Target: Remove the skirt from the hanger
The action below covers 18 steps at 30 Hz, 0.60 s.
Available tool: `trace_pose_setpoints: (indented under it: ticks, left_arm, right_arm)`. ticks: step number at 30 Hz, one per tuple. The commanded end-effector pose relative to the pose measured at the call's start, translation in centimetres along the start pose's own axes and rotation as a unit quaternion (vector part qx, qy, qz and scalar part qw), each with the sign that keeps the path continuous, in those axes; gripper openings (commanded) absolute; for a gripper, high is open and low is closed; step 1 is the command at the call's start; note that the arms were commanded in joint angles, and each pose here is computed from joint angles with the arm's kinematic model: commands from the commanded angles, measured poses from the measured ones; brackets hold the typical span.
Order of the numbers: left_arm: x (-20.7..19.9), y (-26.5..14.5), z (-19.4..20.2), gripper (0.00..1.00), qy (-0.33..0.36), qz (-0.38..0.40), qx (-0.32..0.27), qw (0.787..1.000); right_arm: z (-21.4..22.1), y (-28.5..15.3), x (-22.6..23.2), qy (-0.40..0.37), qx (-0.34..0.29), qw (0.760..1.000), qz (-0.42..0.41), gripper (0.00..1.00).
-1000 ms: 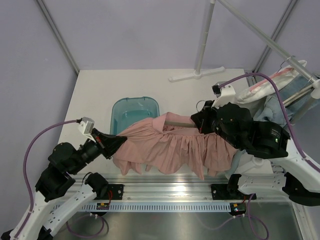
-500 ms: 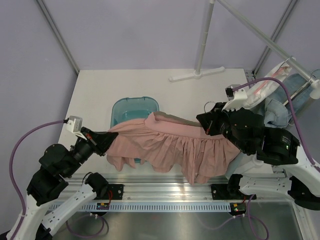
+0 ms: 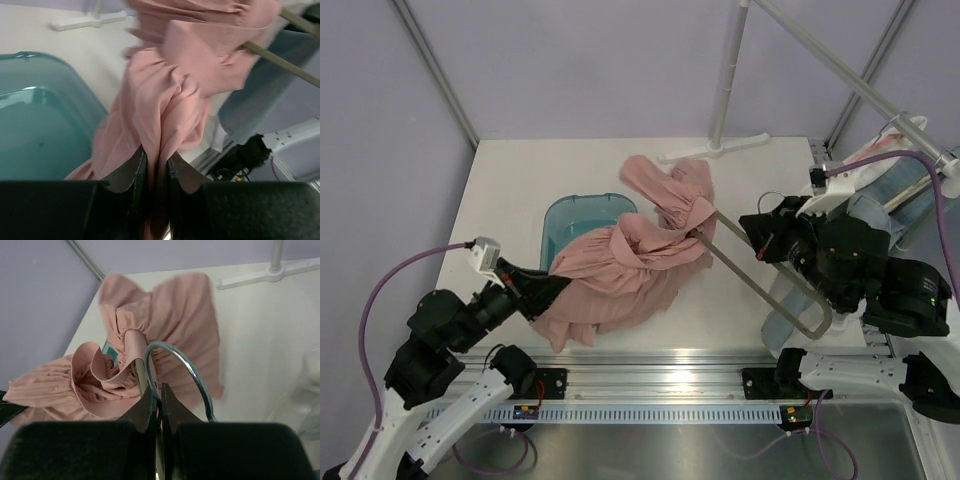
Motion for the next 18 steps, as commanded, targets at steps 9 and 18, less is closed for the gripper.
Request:
trace_pose_setpoints:
  ticks: [9, 18]
  left_arm:
    - [-3.7, 6.3, 1.0, 0.18, -0.043, 0.218, 0.143, 0.964]
    - [-2.4, 8.4, 1.4, 0.99, -0.034, 0.173, 0.112, 0.978]
  right_arm:
    - [4.1, 5.3, 4.5, -0.038, 0.078, 0.995, -0.040, 0.00]
    - [3.9, 2.5, 4.4, -0.013, 0.143, 0.985, -0.094, 0.00]
Point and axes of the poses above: each gripper's point midway between its finger pads, its own y axis out along the fingers, its own x axis along the line the jaws close on, z = x × y, the point moved 9 cm from there along -y, back along the fingers, and after that the axes turned 3 degrees about -y, right-handed, at the moved point
